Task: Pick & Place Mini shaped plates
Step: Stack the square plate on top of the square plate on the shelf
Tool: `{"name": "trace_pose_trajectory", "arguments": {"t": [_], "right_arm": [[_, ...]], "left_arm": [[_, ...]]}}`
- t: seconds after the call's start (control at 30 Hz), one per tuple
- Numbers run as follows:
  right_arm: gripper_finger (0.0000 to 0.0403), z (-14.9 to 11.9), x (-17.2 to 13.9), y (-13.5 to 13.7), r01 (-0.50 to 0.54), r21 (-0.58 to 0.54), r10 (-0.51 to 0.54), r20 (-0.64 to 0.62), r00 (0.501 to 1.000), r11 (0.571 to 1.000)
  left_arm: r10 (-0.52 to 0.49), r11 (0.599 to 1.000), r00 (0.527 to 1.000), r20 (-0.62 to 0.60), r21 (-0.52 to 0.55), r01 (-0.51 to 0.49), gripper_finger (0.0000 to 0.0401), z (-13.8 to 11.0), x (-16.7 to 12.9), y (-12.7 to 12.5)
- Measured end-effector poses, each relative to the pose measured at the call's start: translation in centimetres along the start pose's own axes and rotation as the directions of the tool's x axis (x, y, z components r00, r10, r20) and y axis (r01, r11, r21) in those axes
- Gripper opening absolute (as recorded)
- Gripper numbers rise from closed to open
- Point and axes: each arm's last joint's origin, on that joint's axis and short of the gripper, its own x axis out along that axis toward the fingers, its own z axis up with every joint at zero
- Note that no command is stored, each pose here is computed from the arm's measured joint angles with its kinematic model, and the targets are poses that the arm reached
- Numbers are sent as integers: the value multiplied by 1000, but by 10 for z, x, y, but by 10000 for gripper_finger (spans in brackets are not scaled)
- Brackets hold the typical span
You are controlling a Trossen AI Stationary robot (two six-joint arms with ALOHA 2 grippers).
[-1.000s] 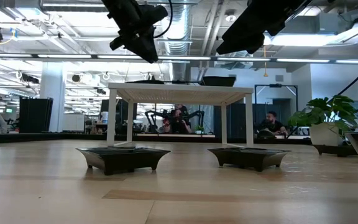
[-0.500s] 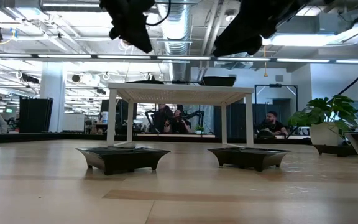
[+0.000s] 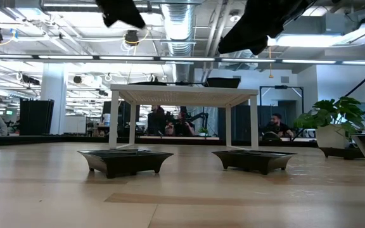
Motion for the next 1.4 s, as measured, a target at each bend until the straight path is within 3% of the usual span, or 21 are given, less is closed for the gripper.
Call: {"name": "trace_pose_trajectory", "arguments": {"t": [0.1,0.23,0.37,0.5,0.63,0.83,1.03,1.2,1.4], "right_arm": [[42,0,0,0,-3,-26,3,0,1000,1000],[5,1,0,1,-35,-66,36,4,999,997],[11,6,0,3,-63,-69,67,57,996,996],[11,12,6,9,-138,-71,146,126,981,988],[16,9,25,27,-191,-159,218,172,961,969],[57,2,51,63,-223,-305,268,111,957,926],[107,-1,82,98,-274,-357,314,57,948,893],[144,-20,109,124,-314,-412,317,-64,946,855],[167,-35,131,142,-338,-437,310,-136,941,834]], "left_arm": [[-181,983,983,-38,-28,181,8,-19,-11,-30],[-282,957,953,-114,-99,271,15,-55,-20,-66],[-290,953,942,-169,-140,268,29,-87,-26,-93],[-221,972,965,-141,-117,206,48,-106,-30,-103],[-177,982,979,-99,-87,169,62,-111,-33,-106],[-164,984,983,-89,-80,157,66,-111,-33,-105],[-163,985,983,-89,-77,157,66,-111,-33,-105],[-164,985,983,-89,-78,157,66,-111,-33,-105],[-165,984,982,-87,-79,159,66,-111,-33,-105]]}}
